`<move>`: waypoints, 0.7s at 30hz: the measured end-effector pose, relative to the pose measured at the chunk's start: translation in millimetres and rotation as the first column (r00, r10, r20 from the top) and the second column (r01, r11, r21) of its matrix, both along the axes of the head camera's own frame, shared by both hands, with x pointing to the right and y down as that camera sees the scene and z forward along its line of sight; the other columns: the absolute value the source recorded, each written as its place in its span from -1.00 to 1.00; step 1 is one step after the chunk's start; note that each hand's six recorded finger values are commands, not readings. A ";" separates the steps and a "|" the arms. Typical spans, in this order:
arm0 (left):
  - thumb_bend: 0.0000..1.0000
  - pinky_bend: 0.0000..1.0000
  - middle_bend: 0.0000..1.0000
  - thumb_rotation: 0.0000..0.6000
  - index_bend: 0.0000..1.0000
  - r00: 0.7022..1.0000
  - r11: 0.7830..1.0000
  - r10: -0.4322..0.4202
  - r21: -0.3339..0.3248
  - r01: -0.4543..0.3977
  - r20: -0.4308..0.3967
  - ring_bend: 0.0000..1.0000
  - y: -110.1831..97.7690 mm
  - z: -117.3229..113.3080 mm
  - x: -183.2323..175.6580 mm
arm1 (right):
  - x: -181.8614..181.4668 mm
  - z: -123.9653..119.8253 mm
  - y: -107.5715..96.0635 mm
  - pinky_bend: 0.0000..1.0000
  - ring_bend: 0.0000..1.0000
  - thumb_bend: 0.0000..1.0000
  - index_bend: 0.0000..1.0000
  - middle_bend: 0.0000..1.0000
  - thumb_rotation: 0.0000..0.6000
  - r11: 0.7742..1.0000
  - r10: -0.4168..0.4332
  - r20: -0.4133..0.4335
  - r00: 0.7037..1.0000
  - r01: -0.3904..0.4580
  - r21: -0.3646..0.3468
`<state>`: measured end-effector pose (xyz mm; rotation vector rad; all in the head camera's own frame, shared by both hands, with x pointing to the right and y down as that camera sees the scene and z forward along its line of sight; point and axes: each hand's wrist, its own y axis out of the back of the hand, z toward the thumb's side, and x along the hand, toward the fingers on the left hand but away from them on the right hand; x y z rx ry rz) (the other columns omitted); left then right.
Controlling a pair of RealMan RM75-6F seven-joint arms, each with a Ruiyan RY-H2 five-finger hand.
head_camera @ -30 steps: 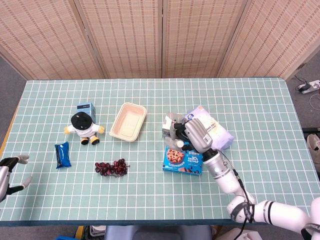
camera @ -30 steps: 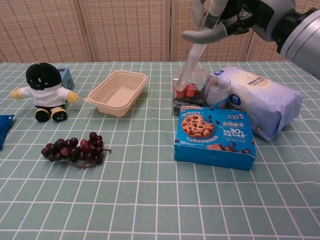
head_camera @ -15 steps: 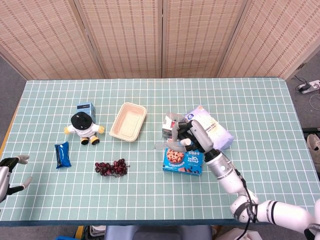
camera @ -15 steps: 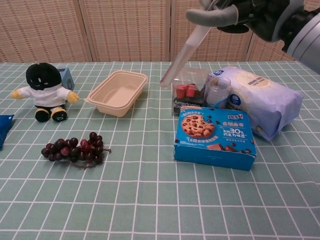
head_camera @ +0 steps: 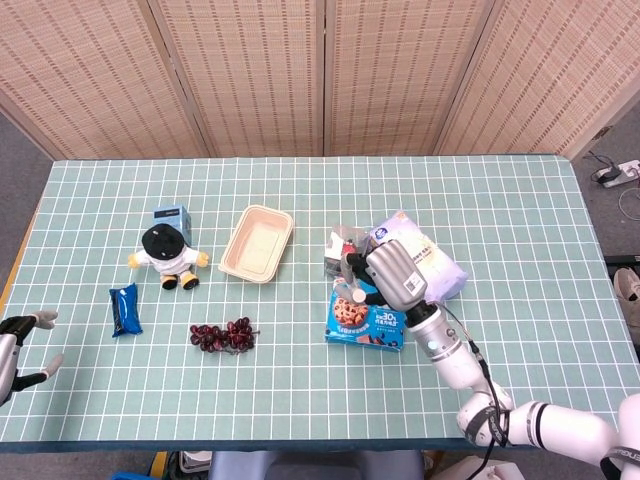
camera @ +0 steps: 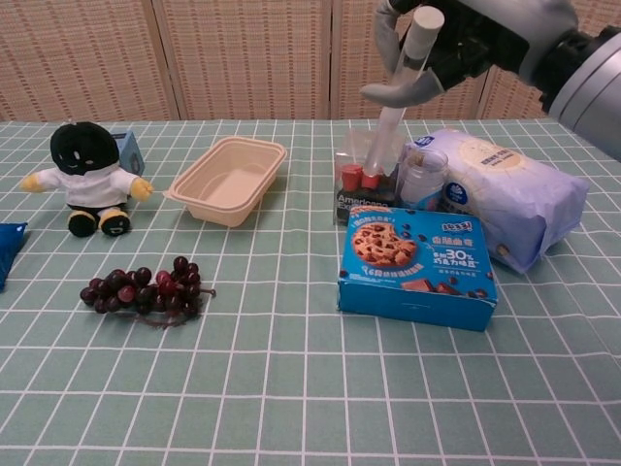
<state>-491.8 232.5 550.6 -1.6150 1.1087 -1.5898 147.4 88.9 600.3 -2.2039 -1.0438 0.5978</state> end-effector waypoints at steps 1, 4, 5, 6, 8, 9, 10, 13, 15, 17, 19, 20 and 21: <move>-0.47 -0.10 -0.21 1.00 -0.29 1.000 1.000 0.000 0.000 0.000 0.001 -0.40 0.0 0.1 0.1 | -0.3 -1.7 0.5 1.00 1.00 -0.23 0.70 1.00 1.00 0.999 0.004 0.052 0.999 -0.002 -0.043; -0.47 -0.10 -0.21 1.00 -0.29 1.000 1.000 0.002 -0.001 -0.002 0.002 -0.40 0.3 0.0 0.7 | 0.1 -6.1 1.4 1.00 1.00 -0.23 0.70 1.00 1.00 0.982 0.039 0.217 0.975 0.002 -0.187; -0.47 -0.10 -0.21 1.00 -0.29 1.000 1.000 0.003 0.000 -0.003 0.002 -0.40 0.4 -0.2 0.9 | 0.5 -7.4 1.6 1.00 1.00 -0.23 0.70 1.00 1.00 0.972 0.057 0.268 0.962 0.007 -0.233; -0.47 -0.10 -0.21 1.00 -0.29 1.000 1.000 0.003 0.001 -0.003 0.001 -0.40 0.4 -0.3 1.0 | 1.0 -8.4 1.7 1.00 1.00 -0.23 0.70 1.00 1.00 0.961 0.078 0.316 0.946 0.014 -0.277; -0.47 -0.10 -0.21 1.00 -0.29 1.000 1.000 0.003 0.000 -0.003 0.001 -0.40 0.6 -0.1 1.0 | 2.4 -9.6 1.8 1.00 1.00 -0.23 0.70 1.00 1.00 0.931 0.128 0.406 0.905 0.031 -0.364; -0.47 -0.10 -0.21 1.00 -0.29 1.000 1.000 0.003 -0.002 -0.003 0.002 -0.40 0.6 0.2 0.9 | 3.1 -9.7 1.8 1.00 1.00 -0.23 0.70 1.00 1.00 0.919 0.147 0.433 0.889 0.038 -0.392; -0.47 -0.10 -0.21 1.00 -0.29 1.000 1.000 0.002 -0.003 -0.002 0.003 -0.40 0.6 0.6 0.8 | 3.9 -9.4 1.7 1.00 1.00 -0.23 0.70 1.00 1.00 0.906 0.169 0.458 0.873 0.046 -0.421; -0.47 -0.10 -0.21 1.00 -0.29 1.000 1.000 0.004 -0.008 -0.004 0.005 -0.40 0.4 1.9 0.6 | 5.9 -7.5 1.5 1.00 1.00 -0.23 0.70 1.00 1.00 0.887 0.199 0.481 0.854 0.051 -0.458; -0.47 -0.10 -0.21 1.00 -0.29 1.000 1.000 0.004 -0.007 -0.004 0.005 -0.40 0.2 2.0 0.7 | 6.9 -5.8 1.4 1.00 1.00 -0.23 0.70 1.00 1.00 0.889 0.199 0.469 0.861 0.043 -0.456; -0.47 -0.10 -0.21 1.00 -0.29 1.000 1.000 0.001 -0.006 -0.001 0.004 -0.40 0.2 1.8 0.4 | 7.8 -3.3 1.5 1.00 1.00 -0.23 0.70 1.00 1.00 0.903 0.179 0.431 0.884 0.026 -0.429; -0.47 -0.10 -0.21 1.00 -0.29 1.000 1.000 0.000 -0.007 0.000 0.002 -0.40 0.2 1.7 0.0 | 8.5 -0.5 1.8 1.00 1.00 -0.23 0.70 1.00 1.00 0.928 0.142 0.362 0.921 0.004 -0.374; -0.47 -0.10 -0.21 1.00 -0.29 1.000 1.000 0.000 -0.007 0.000 0.002 -0.40 0.1 1.6 -0.1 | 8.7 0.8 2.0 1.00 1.00 -0.23 0.70 1.00 1.00 0.940 0.121 0.321 0.939 -0.005 -0.341; -0.47 -0.10 -0.21 1.00 -0.29 1.000 1.000 0.000 -0.007 0.000 0.002 -0.40 0.1 1.6 -0.2 | 8.8 2.1 2.3 1.00 1.00 -0.23 0.70 1.00 1.00 0.953 0.100 0.274 0.956 -0.013 -0.303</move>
